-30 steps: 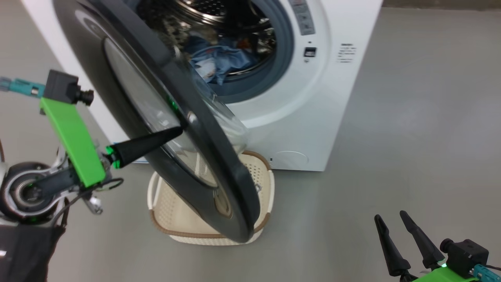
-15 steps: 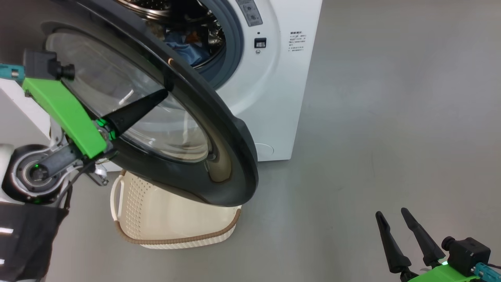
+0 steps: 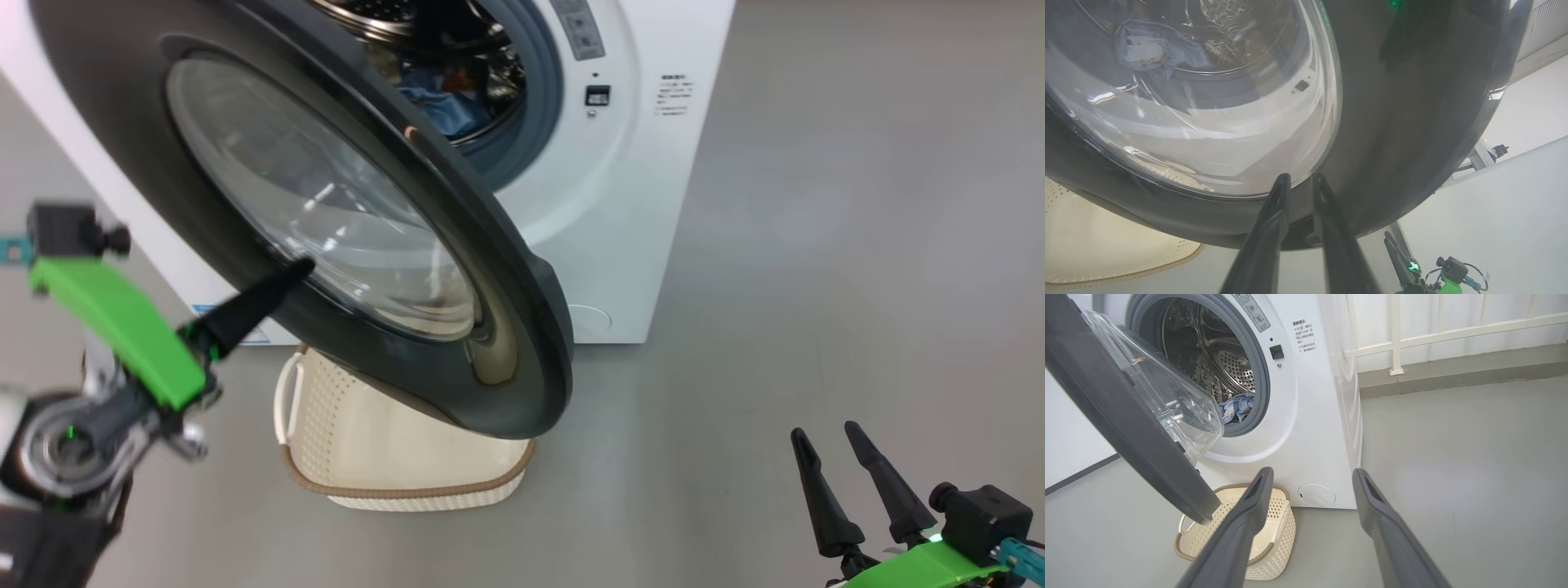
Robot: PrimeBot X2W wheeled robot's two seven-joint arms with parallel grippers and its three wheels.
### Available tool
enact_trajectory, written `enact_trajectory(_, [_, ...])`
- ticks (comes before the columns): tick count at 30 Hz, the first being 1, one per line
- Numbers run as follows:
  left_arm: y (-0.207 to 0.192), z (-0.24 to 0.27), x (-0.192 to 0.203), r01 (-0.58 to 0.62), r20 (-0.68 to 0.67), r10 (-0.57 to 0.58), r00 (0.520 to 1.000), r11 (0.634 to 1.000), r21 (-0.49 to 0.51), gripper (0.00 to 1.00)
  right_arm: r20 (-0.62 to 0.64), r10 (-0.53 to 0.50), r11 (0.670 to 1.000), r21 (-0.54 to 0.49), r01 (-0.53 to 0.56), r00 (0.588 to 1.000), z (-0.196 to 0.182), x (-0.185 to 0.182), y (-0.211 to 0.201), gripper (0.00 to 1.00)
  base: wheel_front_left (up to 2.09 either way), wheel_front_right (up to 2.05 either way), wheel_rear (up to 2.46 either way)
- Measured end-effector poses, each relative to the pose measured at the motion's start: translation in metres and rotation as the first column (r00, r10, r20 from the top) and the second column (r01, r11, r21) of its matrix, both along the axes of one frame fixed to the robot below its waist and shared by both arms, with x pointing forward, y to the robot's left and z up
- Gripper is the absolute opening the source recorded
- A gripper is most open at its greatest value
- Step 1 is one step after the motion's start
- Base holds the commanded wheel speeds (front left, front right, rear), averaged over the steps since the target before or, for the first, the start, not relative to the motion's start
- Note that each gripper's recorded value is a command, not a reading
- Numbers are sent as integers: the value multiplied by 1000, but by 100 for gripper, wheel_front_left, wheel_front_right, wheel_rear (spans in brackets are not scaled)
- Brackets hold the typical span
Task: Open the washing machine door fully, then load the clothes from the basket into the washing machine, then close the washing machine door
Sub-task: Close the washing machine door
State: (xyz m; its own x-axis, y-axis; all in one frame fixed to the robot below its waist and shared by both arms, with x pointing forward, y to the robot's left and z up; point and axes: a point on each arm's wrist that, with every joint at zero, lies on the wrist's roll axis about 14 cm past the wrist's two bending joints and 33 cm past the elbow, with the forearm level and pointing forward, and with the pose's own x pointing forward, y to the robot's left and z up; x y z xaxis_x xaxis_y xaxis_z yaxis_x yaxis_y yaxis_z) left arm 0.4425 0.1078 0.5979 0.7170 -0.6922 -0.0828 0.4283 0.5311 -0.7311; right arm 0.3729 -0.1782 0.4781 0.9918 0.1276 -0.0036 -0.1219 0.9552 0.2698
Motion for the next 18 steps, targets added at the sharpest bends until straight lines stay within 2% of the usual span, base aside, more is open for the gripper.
enact_trajectory(1, [6, -6, -4, -20, -7, 20, 1000, 1000, 8, 100, 3, 5, 1000, -1, -5, 1000, 1, 1, 1, 100, 0, 0, 0])
enact_trajectory(7, [38, -30, -19, -154, -15, 154, 988, 988, 15, 100, 19, 27, 1000, -11, -27, 999, 6, 4, 5, 100, 0, 0, 0])
enact_trajectory(18, [78, -87, -47, -377, 15, 377, 926, 922, 91, 100, 33, 18, 999, -46, -17, 999, 12, 2, -7, 100, 0, 0, 0])
